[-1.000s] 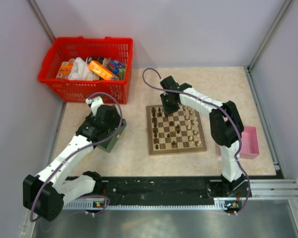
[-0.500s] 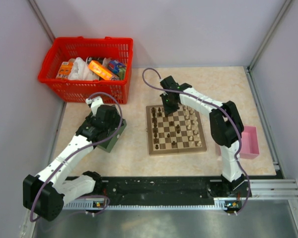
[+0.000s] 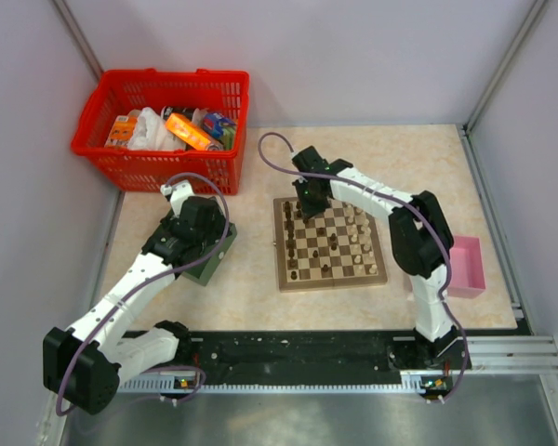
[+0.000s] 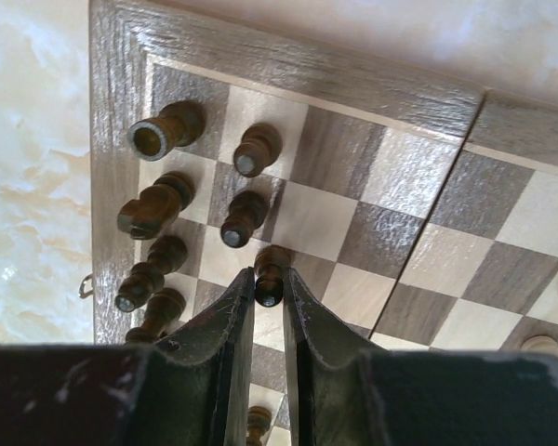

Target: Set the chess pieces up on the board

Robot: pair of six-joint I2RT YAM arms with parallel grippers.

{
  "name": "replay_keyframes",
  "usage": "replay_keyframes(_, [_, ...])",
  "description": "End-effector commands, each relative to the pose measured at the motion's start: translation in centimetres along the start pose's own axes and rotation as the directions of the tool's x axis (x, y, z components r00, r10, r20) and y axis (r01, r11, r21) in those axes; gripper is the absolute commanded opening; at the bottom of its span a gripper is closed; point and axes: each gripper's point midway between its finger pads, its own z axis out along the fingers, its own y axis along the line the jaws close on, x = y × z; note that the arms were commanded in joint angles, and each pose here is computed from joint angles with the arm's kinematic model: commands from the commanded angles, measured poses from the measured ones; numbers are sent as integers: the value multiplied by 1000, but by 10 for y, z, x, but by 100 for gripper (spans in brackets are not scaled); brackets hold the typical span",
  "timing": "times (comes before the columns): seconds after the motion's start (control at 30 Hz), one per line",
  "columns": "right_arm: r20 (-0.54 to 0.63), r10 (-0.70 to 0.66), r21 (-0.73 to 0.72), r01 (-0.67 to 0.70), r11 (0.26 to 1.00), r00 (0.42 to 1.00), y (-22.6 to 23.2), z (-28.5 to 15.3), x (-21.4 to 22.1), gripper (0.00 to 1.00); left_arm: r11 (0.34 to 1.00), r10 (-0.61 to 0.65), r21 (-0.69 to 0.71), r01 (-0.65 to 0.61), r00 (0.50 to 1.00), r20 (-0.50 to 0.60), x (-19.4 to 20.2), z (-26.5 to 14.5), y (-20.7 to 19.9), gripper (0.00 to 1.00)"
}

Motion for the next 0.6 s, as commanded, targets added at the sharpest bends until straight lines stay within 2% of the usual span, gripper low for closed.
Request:
replay_keyframes(0.0, [32,-8,-27,9,1000,999,18,-12,-6,17,999,-43,32,41,998,44,-15,-5,-7,96])
replay_keyframes(0.57, [19,-17,-40,17,999,1000,28,-7,-1,17,998,-48,31,46,998,45,-14,-6,-6,96])
